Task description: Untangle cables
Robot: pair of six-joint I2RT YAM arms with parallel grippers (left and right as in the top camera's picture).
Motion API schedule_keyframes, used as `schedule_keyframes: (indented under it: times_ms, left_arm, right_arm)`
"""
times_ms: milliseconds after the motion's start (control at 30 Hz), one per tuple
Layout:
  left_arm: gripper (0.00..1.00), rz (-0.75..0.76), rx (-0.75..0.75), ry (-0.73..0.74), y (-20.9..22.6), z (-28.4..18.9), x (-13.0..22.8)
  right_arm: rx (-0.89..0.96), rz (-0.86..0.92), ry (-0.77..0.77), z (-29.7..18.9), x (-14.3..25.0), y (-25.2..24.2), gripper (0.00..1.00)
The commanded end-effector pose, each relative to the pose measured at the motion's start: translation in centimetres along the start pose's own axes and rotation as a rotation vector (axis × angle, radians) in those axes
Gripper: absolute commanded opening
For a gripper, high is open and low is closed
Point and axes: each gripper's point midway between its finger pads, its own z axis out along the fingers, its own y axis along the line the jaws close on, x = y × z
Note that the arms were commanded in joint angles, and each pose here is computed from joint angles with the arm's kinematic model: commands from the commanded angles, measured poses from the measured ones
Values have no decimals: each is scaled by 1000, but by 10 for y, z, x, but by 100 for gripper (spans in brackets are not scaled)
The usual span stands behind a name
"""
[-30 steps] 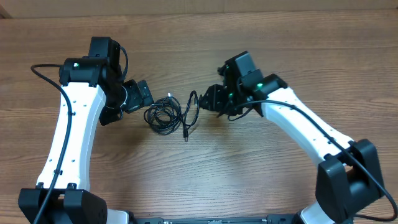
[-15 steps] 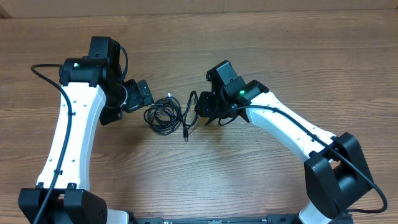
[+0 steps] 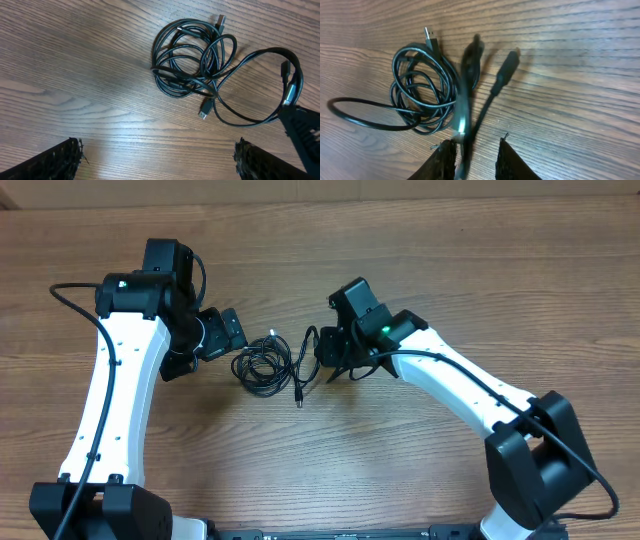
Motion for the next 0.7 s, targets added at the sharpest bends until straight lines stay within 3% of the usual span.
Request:
schedule_keyframes:
  times_ms: [0,100,200,300,500,667]
  left_arm:
    - [100,-8,2,14,0,2,3]
    - [100,-8,1,14,0,2,3]
    - [100,-8,1,14,0,2,3]
    - [100,-8,1,14,0,2,3]
    - [100,-8,1,14,0,2,3]
    - [99,10,25,33,-4,2,7]
  right_arm:
    - [-8,-28,-14,6,-4,10,28]
    - [-15,-36,-19,6,-4,14,28]
    - [-2,-36,-29,6,-6,12,22]
    - [23,-35,-47,6,-10,7,4]
    - [9,-125,-87,-4,-22,17,4]
    - [-54,-198,-177,-67,-53,59,4]
